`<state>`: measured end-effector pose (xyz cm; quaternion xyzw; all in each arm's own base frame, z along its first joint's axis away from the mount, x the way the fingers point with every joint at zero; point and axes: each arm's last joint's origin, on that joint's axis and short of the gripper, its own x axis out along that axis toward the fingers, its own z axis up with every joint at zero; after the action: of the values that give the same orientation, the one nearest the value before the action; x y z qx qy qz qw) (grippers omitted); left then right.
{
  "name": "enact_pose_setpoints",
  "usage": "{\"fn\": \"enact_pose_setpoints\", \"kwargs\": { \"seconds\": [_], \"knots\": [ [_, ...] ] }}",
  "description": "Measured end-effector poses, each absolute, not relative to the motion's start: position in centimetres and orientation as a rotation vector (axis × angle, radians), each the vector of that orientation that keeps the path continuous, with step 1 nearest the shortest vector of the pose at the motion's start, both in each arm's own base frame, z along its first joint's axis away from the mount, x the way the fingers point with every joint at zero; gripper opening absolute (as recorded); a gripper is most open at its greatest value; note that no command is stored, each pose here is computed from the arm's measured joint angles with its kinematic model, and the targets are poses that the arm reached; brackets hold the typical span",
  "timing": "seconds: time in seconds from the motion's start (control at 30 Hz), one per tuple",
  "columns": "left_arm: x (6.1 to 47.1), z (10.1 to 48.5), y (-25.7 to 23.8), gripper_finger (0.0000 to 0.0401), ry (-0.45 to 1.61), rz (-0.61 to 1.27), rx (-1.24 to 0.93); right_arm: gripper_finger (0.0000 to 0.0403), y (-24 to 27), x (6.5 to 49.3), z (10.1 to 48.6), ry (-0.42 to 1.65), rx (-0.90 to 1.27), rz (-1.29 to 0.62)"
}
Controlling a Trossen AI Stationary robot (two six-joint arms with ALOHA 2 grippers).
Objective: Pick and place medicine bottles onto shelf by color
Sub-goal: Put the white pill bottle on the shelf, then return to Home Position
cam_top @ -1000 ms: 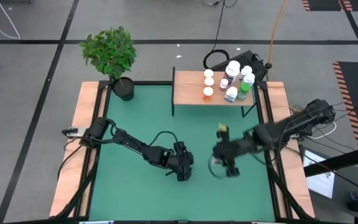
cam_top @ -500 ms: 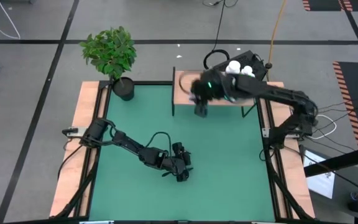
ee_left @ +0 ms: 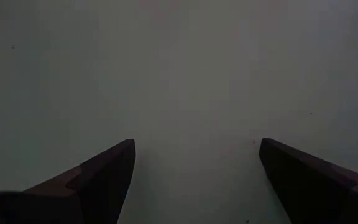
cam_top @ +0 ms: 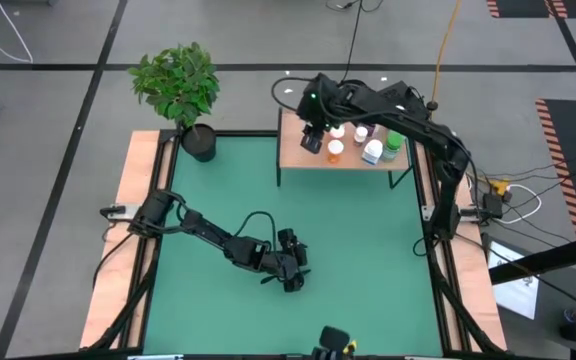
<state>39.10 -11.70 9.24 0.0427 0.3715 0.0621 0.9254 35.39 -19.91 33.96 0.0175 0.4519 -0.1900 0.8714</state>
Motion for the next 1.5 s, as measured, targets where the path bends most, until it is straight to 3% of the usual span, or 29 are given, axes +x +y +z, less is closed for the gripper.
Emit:
{"fn": "enact_pose_setpoints", "kwargs": {
  "seconds": [0.67, 1.13, 1.33, 1.5],
  "knots": [
    [39.1, 9.2, -11.7, 0.0351, 0.761, 0.121, 0.095, 0.0155, -21.9, 34.3, 31.8, 0.982, 0.163, -0.334],
    [39.1, 9.5, -11.7, 0.0351, 0.749, 0.157, 0.072, 0.0236, -21.9, 34.4, 32.7, 0.923, 0.131, -0.341],
    [37.9, 11.2, -12.3, 0.0351, 0.747, 0.27, 0.147, 0.0231, -19.2, 33.2, 35.9, 0.875, 0.069, -0.305],
    [35.8, 15.8, -13.9, 0.0329, 0.634, 0.452, 0.266, 0.0212, -13.4, 31.6, 37.6, 0.826, -0.008, -0.196]
  ]
}}
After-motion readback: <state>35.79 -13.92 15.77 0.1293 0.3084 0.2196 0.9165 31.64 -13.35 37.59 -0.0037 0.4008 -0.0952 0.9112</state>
